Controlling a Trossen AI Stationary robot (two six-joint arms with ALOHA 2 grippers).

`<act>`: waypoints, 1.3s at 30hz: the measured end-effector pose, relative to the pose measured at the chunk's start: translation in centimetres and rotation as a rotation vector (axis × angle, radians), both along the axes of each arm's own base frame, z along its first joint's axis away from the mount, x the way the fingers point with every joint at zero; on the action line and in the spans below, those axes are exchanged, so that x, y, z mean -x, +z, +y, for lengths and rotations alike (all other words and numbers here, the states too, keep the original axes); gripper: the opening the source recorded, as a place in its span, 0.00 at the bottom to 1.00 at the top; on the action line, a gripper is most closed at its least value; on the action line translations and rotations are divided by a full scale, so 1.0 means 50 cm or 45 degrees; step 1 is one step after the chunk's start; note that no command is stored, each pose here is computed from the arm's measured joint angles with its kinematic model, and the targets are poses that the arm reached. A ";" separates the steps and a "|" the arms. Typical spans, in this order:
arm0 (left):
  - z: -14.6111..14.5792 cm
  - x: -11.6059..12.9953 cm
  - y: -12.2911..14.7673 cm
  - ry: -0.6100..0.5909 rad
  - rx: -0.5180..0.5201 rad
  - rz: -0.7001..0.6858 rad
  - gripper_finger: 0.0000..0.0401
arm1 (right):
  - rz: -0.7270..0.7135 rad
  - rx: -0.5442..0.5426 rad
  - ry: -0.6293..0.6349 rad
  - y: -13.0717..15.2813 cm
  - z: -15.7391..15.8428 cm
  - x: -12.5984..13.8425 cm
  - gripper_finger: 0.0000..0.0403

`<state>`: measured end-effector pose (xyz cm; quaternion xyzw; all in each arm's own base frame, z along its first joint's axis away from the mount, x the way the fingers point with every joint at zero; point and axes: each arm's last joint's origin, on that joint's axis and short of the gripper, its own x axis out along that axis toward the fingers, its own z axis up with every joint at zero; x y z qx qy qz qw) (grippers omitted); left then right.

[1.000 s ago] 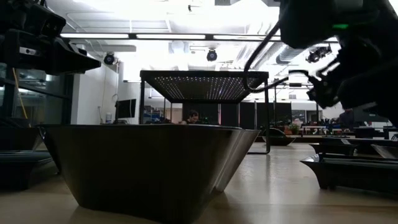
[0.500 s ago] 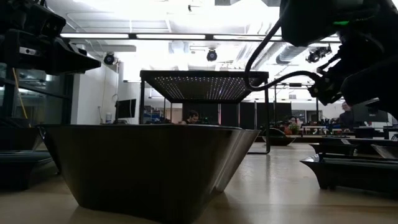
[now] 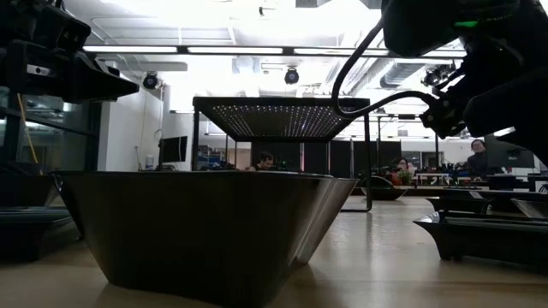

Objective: Pick & Place Mini shaped plates
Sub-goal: Stack the black distorted square plate on top of the other black distorted square plate on the shelf

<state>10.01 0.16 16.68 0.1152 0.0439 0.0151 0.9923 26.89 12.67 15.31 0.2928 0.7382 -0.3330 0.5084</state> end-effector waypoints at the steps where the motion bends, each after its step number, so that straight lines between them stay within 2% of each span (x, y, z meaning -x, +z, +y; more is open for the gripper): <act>1: 0.000 0.000 0.000 0.000 0.000 0.000 0.00 | -0.001 0.001 0.000 0.000 0.000 0.000 0.19; 7: 0.000 0.000 0.000 0.000 0.000 0.000 0.00 | -0.003 0.008 -0.003 0.000 0.000 0.000 0.16; 14: 0.000 0.000 0.000 0.000 0.000 0.000 0.00 | -0.001 0.009 -0.004 0.001 0.000 0.000 0.01; 25: 0.000 0.000 0.000 0.000 0.000 0.000 0.00 | 0.006 -0.039 0.004 0.006 0.003 -0.003 0.00; 39: 0.000 0.000 0.000 0.000 0.000 0.000 0.00 | 0.009 0.009 0.098 0.143 0.012 -0.038 0.00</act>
